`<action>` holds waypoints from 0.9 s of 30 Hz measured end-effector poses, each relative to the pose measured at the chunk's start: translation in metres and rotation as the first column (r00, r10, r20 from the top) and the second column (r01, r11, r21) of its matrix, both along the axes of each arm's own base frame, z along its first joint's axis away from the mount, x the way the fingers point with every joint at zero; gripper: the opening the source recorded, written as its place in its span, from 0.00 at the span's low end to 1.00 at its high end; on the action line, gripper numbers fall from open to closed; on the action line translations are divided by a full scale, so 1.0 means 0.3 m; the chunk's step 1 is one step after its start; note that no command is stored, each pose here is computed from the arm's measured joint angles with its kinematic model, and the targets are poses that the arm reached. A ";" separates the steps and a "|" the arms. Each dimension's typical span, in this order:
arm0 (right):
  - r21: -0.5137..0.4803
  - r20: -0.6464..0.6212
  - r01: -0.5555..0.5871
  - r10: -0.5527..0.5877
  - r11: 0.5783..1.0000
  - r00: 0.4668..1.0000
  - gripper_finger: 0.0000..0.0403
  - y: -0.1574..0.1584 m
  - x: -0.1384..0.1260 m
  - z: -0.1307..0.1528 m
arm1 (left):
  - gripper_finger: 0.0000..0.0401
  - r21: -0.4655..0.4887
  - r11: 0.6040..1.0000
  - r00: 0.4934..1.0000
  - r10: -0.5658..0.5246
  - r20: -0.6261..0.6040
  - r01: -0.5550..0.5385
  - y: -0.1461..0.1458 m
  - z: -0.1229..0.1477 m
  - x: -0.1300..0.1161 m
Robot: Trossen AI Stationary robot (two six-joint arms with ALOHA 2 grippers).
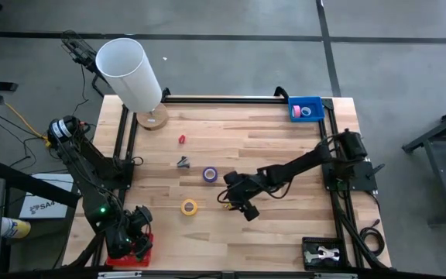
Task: Pick and place Stapler, Stapler remover, tape
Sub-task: Put the yellow stapler into the red bin
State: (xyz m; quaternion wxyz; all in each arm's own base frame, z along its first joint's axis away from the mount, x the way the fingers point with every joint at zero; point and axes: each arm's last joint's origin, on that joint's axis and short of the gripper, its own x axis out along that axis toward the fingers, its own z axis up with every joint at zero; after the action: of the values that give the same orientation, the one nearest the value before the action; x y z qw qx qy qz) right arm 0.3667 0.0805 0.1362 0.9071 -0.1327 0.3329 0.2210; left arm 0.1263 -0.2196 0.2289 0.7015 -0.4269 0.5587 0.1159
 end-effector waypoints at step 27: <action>-0.025 -0.077 -0.018 0.016 1.000 0.997 0.38 0.000 -0.001 -0.075 | 0.56 0.000 1.000 1.000 -0.002 -0.005 0.002 0.000 -0.001 -0.001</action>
State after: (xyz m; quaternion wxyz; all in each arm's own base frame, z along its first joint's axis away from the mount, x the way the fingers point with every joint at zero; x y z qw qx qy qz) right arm 0.3663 0.0805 0.1136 0.8900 -0.1386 0.3689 0.2295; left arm 0.1261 -0.2195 0.2286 0.7002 -0.4260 0.5610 0.1161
